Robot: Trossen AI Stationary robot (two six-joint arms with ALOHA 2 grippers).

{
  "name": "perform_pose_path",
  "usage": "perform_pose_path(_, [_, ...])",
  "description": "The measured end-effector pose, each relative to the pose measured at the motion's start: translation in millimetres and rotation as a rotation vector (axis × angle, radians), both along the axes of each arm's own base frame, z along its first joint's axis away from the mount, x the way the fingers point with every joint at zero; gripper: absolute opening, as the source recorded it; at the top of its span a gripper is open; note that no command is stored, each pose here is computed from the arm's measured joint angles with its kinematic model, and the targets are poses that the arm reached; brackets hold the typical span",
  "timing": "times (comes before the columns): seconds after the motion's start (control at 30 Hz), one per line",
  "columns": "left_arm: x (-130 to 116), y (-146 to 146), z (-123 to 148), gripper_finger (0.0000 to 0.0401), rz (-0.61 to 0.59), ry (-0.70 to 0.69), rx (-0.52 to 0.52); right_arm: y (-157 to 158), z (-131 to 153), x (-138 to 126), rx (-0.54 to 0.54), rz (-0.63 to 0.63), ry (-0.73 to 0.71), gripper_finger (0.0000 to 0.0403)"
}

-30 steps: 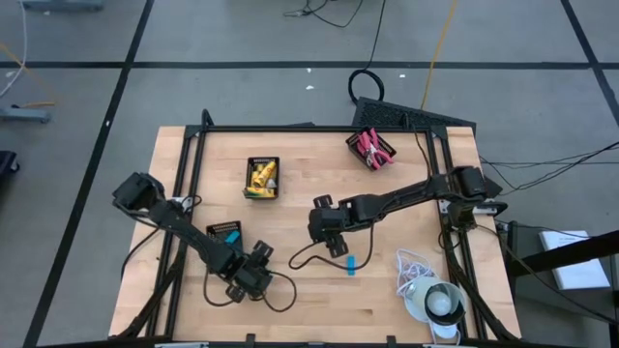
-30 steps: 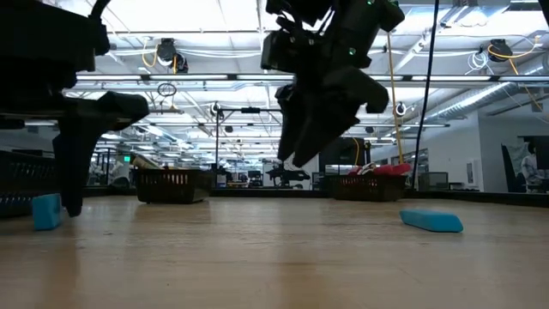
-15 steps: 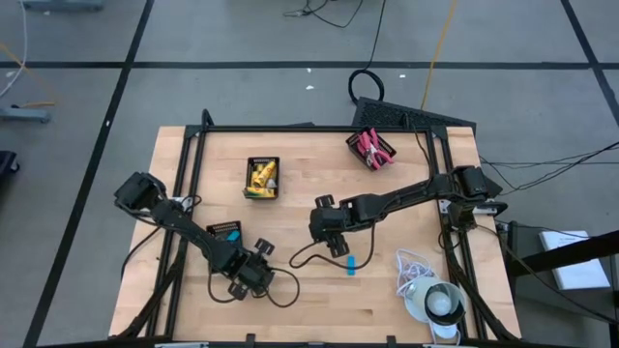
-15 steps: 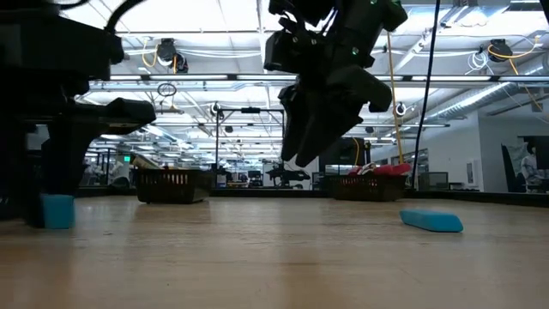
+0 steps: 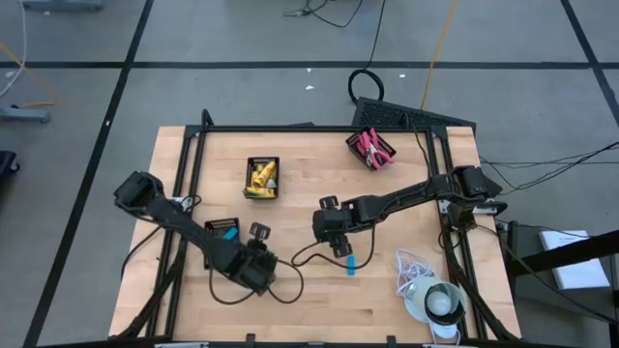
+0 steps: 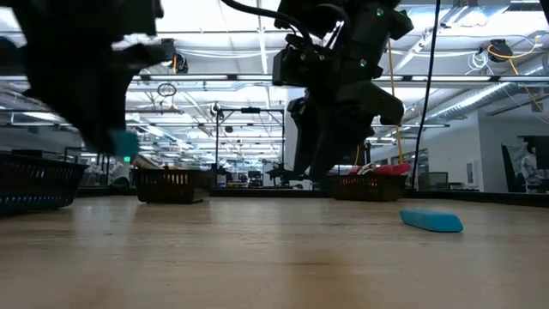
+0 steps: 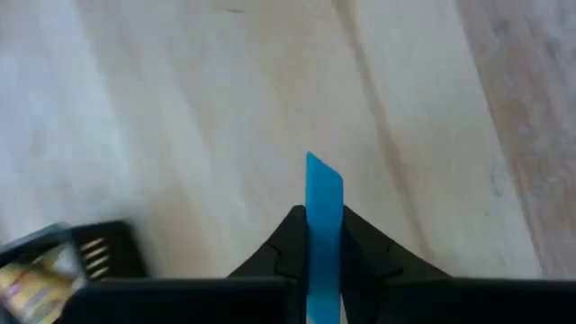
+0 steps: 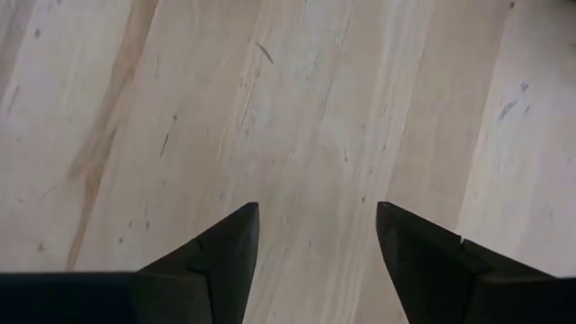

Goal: Pick & Place School Supplies
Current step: Put the blue eraser into the bottom black bin

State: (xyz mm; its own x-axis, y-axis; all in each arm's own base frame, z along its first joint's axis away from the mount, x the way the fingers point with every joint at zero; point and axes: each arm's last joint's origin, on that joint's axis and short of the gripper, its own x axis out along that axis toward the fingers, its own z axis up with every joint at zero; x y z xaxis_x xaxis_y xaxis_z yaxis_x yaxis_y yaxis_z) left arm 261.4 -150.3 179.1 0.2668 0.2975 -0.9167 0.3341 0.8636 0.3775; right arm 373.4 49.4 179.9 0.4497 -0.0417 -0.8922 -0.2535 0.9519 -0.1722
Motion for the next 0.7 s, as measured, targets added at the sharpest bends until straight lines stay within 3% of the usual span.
perform_pose_path(0.2, [0.0,-0.8,42.1,0.0031,0.066,-0.093,0.001,0.1,0.2,0.3,0.001,0.0,-0.004,0.0213])
perform_pose_path(0.4, [-36.4,12.9,50.8,0.0031,0.269,-0.029,0.012,0.0,-0.3,-0.3,-0.003,0.006,0.004,0.021])
perform_pose_path(0.7, [-72.9,16.4,8.5,0.0031,0.4,0.108,-0.128,0.1,-0.3,0.1,-0.009,0.023,0.002,0.021])
